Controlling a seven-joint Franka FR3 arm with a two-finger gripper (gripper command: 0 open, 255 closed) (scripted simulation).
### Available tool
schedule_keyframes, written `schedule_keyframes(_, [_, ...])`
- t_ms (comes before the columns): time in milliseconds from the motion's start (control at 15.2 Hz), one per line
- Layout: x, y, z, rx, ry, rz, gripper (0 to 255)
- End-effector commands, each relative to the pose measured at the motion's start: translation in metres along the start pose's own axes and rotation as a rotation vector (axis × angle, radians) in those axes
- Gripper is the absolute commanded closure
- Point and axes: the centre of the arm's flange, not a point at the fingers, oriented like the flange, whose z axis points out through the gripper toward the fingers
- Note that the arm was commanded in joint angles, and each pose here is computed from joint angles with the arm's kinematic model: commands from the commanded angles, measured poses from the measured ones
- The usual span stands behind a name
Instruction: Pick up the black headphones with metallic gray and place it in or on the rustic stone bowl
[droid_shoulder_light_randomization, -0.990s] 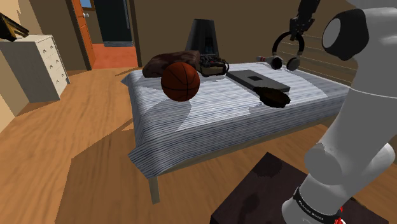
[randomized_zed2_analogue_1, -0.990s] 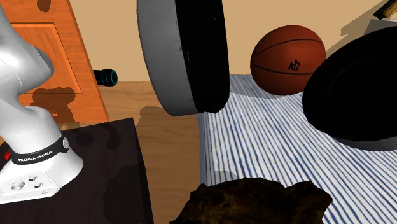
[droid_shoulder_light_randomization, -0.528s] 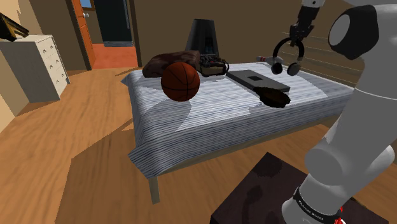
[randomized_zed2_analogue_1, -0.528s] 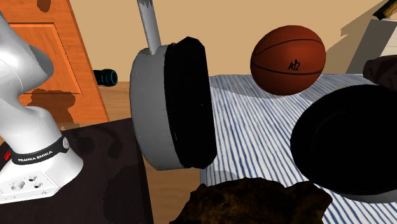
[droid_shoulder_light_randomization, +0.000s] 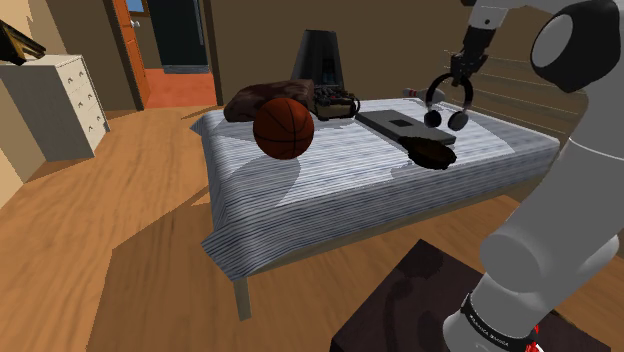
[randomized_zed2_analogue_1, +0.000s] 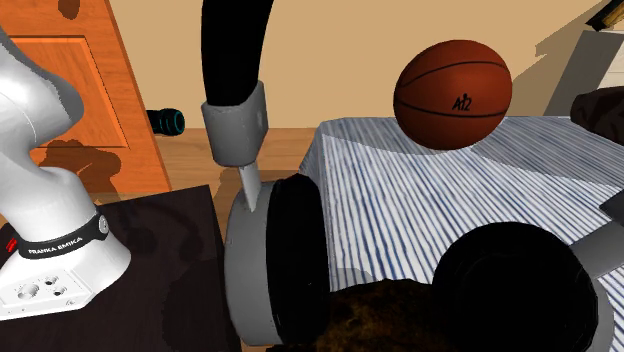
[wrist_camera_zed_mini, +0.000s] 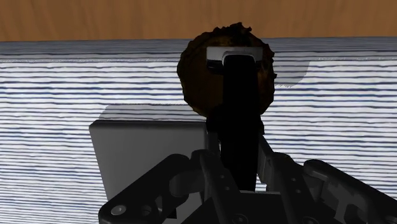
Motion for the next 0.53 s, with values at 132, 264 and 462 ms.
schedule_keyframes(132, [-0.003, -0.002, 0.021, -0.001, 0.001, 0.000, 255])
schedule_keyframes(264, [-0.004, -0.003, 0.031, -0.001, 0.001, 0.000, 255])
schedule_keyframes(462, [-0.006, -0.004, 0.047, -0.001, 0.001, 0.000, 255])
